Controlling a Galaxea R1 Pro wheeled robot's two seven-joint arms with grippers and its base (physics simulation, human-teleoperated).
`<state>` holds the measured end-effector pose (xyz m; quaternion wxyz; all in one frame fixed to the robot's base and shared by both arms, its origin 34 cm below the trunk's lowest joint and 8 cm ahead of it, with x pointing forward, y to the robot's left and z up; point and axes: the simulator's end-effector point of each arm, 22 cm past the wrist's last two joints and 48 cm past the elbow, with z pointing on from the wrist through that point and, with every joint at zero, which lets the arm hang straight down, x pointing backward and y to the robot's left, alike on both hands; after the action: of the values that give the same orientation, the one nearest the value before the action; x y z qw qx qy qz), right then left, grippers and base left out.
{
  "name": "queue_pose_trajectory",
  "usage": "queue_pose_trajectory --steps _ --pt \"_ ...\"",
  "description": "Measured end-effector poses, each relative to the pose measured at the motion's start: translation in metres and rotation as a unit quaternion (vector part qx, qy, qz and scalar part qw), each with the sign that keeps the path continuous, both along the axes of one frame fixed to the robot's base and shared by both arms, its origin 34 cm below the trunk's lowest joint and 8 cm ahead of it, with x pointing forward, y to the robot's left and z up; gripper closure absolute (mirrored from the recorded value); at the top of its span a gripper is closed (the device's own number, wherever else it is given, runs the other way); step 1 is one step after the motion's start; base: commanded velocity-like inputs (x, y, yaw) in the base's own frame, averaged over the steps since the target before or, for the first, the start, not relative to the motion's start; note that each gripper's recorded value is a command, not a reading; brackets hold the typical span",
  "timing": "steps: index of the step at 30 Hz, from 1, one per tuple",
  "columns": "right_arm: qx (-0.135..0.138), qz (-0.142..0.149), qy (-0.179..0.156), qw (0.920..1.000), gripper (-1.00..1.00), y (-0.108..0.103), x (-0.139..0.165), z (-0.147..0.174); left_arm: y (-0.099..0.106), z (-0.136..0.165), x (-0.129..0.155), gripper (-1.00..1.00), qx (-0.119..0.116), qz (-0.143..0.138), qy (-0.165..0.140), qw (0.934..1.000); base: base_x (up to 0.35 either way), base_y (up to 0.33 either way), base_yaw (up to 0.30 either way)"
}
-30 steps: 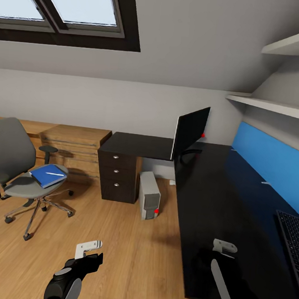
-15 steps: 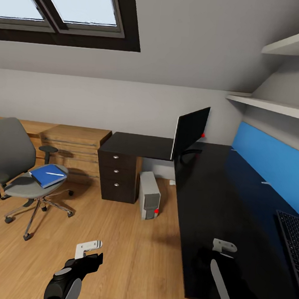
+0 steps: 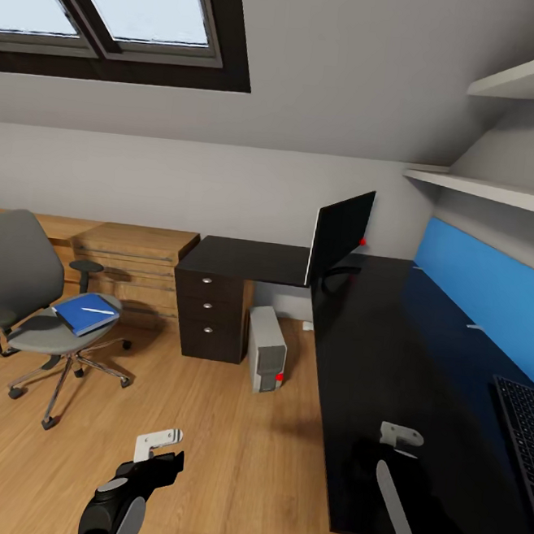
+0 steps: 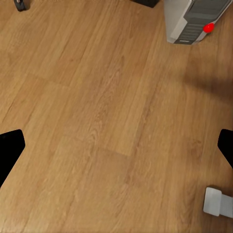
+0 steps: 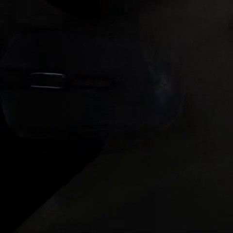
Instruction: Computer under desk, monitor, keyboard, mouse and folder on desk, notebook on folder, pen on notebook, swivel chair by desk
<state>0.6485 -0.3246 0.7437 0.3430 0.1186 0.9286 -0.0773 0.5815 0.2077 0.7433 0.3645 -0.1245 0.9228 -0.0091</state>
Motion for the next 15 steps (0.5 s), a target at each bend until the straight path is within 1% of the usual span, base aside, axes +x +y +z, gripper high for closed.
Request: queue_pose_trajectory --steps 1,2,9,12,15 --pt "-0.001 0.0 -0.008 1.0 1.0 0.0 0.003 0.006 0.0 0.0 0.0 -1.0 0.0 0.0 0.0 1.0 0.0 0.0 0.0" --pt "0.003 0.0 -0.042 0.9991 1.0 0.003 0.016 0.036 -0.001 0.006 0.003 -1.0 -0.001 0.0 -0.007 1.0 0.0 0.0 0.0" --pt "0.005 0.002 -0.067 0.9977 1.0 0.005 0.024 0.056 -0.001 0.006 0.003 -1.0 -0.001 0.0 -0.007 1.0 0.0 0.0 0.0" --pt "0.005 0.004 -0.073 0.9973 1.0 0.006 0.025 0.061 -0.001 0.006 0.003 -1.0 -0.001 0.0 -0.007 1.0 0.0 0.0 0.0" --pt "0.003 0.016 -0.075 0.9971 1.0 0.015 0.027 0.063 -0.001 0.006 0.003 -1.0 -0.001 0.0 -0.008 1.0 0.0 0.0 0.0"
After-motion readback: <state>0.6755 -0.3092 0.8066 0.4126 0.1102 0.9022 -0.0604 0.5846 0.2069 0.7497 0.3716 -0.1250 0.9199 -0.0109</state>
